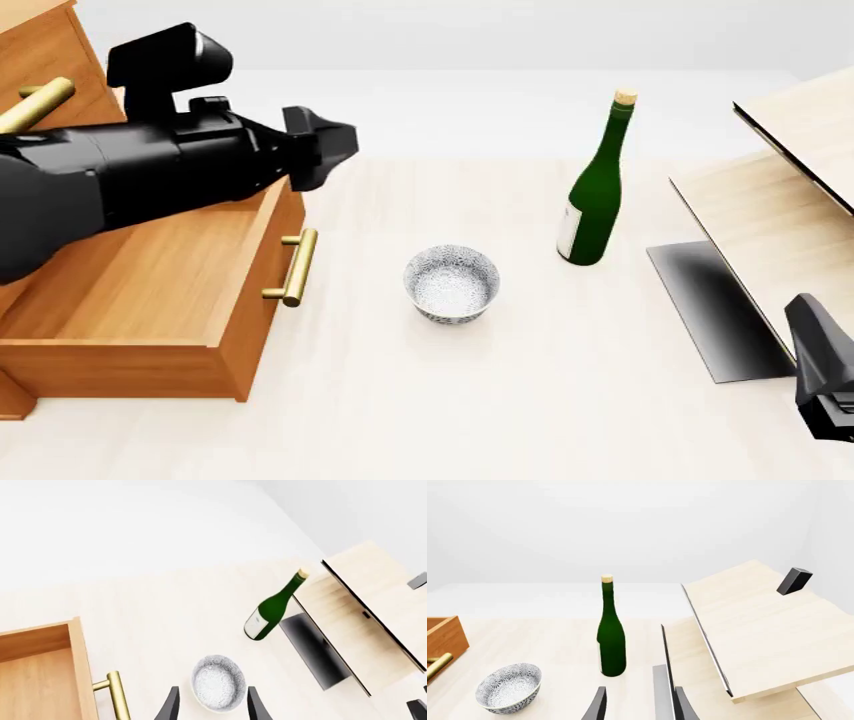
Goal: Put the bowl in the bottom drawer of the cabinet and close it.
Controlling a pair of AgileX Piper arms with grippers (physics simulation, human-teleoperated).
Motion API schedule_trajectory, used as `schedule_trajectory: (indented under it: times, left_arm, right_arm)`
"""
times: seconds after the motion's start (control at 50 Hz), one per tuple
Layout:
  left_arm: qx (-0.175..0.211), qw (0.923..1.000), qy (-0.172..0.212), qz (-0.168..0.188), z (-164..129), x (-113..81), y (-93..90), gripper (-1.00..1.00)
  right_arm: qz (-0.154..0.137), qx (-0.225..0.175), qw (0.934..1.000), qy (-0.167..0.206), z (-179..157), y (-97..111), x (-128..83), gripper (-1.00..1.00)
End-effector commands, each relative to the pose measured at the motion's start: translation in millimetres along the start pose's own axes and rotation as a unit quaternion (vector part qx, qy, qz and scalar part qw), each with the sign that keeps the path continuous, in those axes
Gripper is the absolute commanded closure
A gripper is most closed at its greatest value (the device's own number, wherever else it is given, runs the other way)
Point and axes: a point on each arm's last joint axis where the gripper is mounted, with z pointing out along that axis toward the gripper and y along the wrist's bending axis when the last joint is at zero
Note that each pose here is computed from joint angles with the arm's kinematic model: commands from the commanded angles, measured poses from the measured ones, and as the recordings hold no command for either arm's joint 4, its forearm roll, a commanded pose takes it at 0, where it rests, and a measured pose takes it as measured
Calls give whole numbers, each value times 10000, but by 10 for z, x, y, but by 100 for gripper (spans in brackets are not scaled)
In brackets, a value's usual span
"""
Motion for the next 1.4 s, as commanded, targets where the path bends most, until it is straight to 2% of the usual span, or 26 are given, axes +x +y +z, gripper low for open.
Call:
schedule_trajectory:
  times: [0.02, 0.06, 0.58, 1.1, 1.24, 1.4]
  left_arm:
    - [-45, 9999, 57, -110, 212, 37, 27, -100]
    - [-127, 9997, 104, -158, 270, 65, 75, -100]
    - [-180, 9974, 431, -553, 743, 293, 104, -100]
    - [-245, 9954, 609, -698, 1061, 445, 142, -100]
    - [-377, 9946, 675, -692, 1154, 497, 240, -100]
    - [-401, 9936, 784, -707, 1242, 581, 252, -100]
  right_arm:
    - [0, 0, 10000, 0, 0, 0, 0, -100]
    - [0, 1, 10000, -1, 0, 0, 0, -100]
    - [-1, 0, 10000, 0, 0, 0, 0, -100]
    - [-1, -1, 10000, 0, 0, 0, 0, -100]
    - [0, -1, 10000, 1, 0, 0, 0, -100]
    - [-1, 1, 10000, -1, 0, 0, 0, -100]
